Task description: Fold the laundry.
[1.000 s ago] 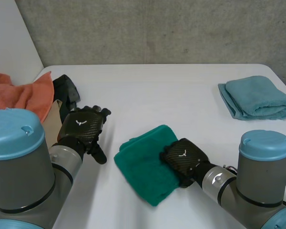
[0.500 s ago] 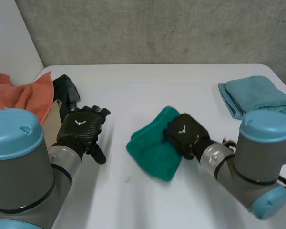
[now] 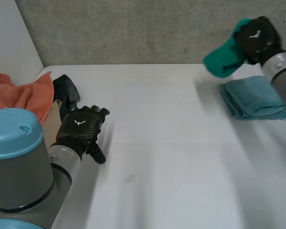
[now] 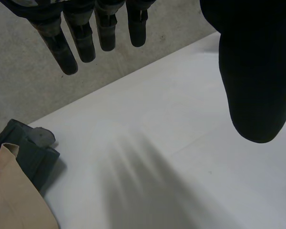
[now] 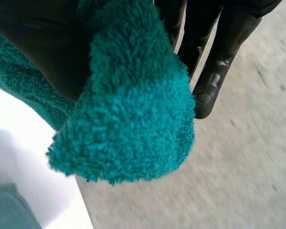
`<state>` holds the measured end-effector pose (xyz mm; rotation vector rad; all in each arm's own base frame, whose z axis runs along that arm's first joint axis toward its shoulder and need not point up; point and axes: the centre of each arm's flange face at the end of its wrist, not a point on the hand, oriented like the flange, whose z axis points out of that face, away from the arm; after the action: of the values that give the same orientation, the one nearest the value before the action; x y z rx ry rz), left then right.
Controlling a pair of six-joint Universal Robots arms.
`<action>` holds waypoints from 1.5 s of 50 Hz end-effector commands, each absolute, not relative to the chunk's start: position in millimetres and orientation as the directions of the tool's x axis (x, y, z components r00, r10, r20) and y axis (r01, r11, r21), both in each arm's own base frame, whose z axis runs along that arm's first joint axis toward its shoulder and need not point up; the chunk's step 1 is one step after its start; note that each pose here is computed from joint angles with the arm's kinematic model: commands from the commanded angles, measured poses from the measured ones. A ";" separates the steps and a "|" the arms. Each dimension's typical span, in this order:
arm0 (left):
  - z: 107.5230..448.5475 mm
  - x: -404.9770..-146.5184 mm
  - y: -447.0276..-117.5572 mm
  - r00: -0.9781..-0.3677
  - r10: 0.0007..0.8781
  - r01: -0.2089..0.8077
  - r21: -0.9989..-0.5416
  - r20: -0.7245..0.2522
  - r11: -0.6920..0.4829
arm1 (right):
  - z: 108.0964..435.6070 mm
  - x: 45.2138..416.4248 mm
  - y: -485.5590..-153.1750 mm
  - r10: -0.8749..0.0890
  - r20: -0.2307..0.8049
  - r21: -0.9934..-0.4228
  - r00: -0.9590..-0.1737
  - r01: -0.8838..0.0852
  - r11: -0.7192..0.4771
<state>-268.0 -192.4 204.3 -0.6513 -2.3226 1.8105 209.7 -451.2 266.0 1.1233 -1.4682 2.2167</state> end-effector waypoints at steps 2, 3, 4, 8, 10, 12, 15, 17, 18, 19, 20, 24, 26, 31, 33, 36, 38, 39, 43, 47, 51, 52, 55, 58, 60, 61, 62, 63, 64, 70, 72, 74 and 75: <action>204.0 -268.4 -192.2 -0.899 0.408 0.257 -0.948 -0.162 0.189 | 232.0 139.7 -503.3 -0.205 0.615 -0.770 -0.762 -0.522 -0.367; 204.0 -268.1 -192.6 -0.899 0.407 0.256 -0.948 -0.162 0.190 | 218.2 129.0 -510.0 -0.218 0.598 -0.787 -0.771 -0.513 -0.343; 203.6 -268.1 -192.6 -0.899 0.407 0.257 -0.947 -0.162 0.191 | 210.9 123.8 -512.9 -0.224 0.590 -0.795 -0.776 -0.510 -0.329; 203.7 -268.2 -192.8 -0.899 0.407 0.256 -0.948 -0.162 0.190 | 174.4 107.1 -522.3 -0.255 0.566 -0.820 -0.784 -0.503 -0.272; 203.1 -268.2 -192.7 -0.899 0.407 0.258 -0.947 -0.162 0.192 | 159.4 100.3 -525.4 -0.258 0.557 -0.828 -0.790 -0.504 -0.245; 202.6 -268.2 -192.8 -0.899 0.407 0.259 -0.946 -0.163 0.193 | 140.5 89.1 -529.5 -0.258 0.544 -0.838 -0.798 -0.505 -0.207; 202.2 -268.5 -193.3 -0.899 0.407 0.259 -0.946 -0.163 0.193 | 124.2 79.9 -531.9 -0.258 0.537 -0.843 -0.803 -0.509 -0.174; 201.7 -268.6 -193.3 -0.899 0.407 0.260 -0.946 -0.163 0.194 | 122.0 76.5 -532.2 -0.255 0.534 -0.846 -0.806 -0.508 -0.164; 201.7 -268.6 -193.3 -0.899 0.407 0.260 -0.946 -0.163 0.194 | 121.3 74.2 -532.1 -0.254 0.531 -0.848 -0.809 -0.507 -0.158; 201.2 -268.6 -193.4 -0.898 0.408 0.260 -0.945 -0.163 0.196 | 120.5 73.4 -531.6 -0.256 0.529 -0.848 -0.809 -0.507 -0.152; 200.7 -268.7 -193.5 -0.898 0.408 0.261 -0.945 -0.163 0.197 | 120.0 72.8 -531.0 -0.258 0.528 -0.849 -0.809 -0.507 -0.147; 200.7 -268.9 -193.8 -0.898 0.407 0.260 -0.946 -0.164 0.193 | 123.0 74.0 -525.0 -0.280 0.513 -0.857 -0.812 -0.504 -0.109; 200.7 -268.9 -193.8 -0.898 0.407 0.260 -0.946 -0.164 0.193 | 130.9 75.5 -521.8 -0.289 0.507 -0.860 -0.812 -0.501 -0.101; 201.2 -268.8 -193.7 -0.899 0.407 0.259 -0.947 -0.164 0.192 | 168.8 76.7 -507.7 -0.300 0.499 -0.863 -0.813 -0.497 -0.088; 201.7 -268.5 -194.0 -0.899 0.406 0.258 -0.947 -0.164 0.191 | 181.7 76.9 -503.0 -0.298 0.497 -0.864 -0.815 -0.495 -0.088; 203.9 -268.7 -194.3 -0.900 0.405 0.254 -0.949 -0.162 0.185 | 213.0 74.3 -493.5 -0.273 0.509 -0.859 -0.816 -0.504 -0.096; 204.8 -268.6 -194.2 -0.900 0.404 0.253 -0.950 -0.162 0.182 | 231.0 74.9 -486.5 -0.267 0.511 -0.858 -0.817 -0.504 -0.100; 205.7 -269.0 -193.9 -0.900 0.405 0.251 -0.951 -0.161 0.180 | 247.0 75.7 -479.8 -0.259 0.512 -0.858 -0.819 -0.505 -0.099; 212.5 -269.2 -194.4 -0.903 0.401 0.239 -0.958 -0.157 0.162 | 282.6 79.8 -458.3 -0.238 0.506 -0.860 -0.829 -0.507 -0.062; 227.8 -266.4 -196.5 -0.911 0.384 0.213 -0.969 -0.151 0.124 | 302.8 93.9 -427.8 -0.234 0.457 -0.879 -0.858 -0.476 0.029; 242.8 -256.5 -205.8 -0.929 0.339 0.191 -0.977 -0.151 0.089 | 302.0 156.5 -387.1 -0.368 0.321 -0.929 -0.873 -0.365 0.056; 245.6 -253.4 -208.9 -0.933 0.325 0.188 -0.979 -0.152 0.083 | 301.6 165.5 -379.1 -0.389 0.292 -0.937 -0.874 -0.342 0.066; 257.0 -241.5 -222.9 -0.951 0.268 0.174 -0.983 -0.152 0.062 | 289.4 195.9 -346.2 -0.474 0.173 -0.954 -0.864 -0.266 0.137; 266.8 -226.0 -239.9 -0.967 0.196 0.177 -0.983 -0.164 0.051 | 273.6 216.5 -321.2 -0.542 0.106 -0.950 -0.834 -0.245 0.191; 268.0 -213.6 -251.1 -0.968 0.148 0.212 -0.976 -0.202 0.055 | 256.4 238.9 -293.8 -0.620 0.061 -0.942 -0.782 -0.250 0.222; 268.3 -208.1 -255.7 -0.967 0.129 0.228 -0.972 -0.220 0.058 | 251.0 244.6 -286.4 -0.641 0.055 -0.940 -0.766 -0.256 0.226; 269.2 -203.5 -259.9 -0.964 0.111 0.247 -0.967 -0.240 0.057 | 245.9 249.4 -279.3 -0.658 0.050 -0.937 -0.752 -0.264 0.230; 269.1 -196.3 -265.6 -0.959 0.087 0.274 -0.960 -0.268 0.062 | 234.6 257.9 -265.9 -0.687 0.042 -0.931 -0.725 -0.278 0.237; 268.7 -184.1 -274.7 -0.946 0.044 0.325 -0.943 -0.322 0.073 | 229.1 261.2 -259.4 -0.699 0.037 -0.928 -0.715 -0.285 0.242; 266.2 -143.8 -306.2 -0.859 -0.080 0.496 -0.862 -0.505 0.105 | 200.9 274.7 -227.2 -0.749 0.031 -0.918 -0.661 -0.315 0.240; 257.5 -121.3 -325.2 -0.807 -0.136 0.556 -0.818 -0.574 0.151 | 196.3 275.7 -223.6 -0.754 0.030 -0.916 -0.656 -0.319 0.242; 250.6 -103.9 -335.6 -0.768 -0.162 0.590 -0.782 -0.620 0.200 | 190.3 274.9 -220.3 -0.756 0.026 -0.913 -0.654 -0.324 0.249; 247.5 -98.2 -338.5 -0.754 -0.165 0.600 -0.769 -0.636 0.220 | 189.0 274.3 -219.9 -0.756 0.026 -0.911 -0.654 -0.326 0.251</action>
<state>-139.8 -310.3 263.5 -0.5287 -2.6340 2.3952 275.0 -225.7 200.9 1.2871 -2.7845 1.8447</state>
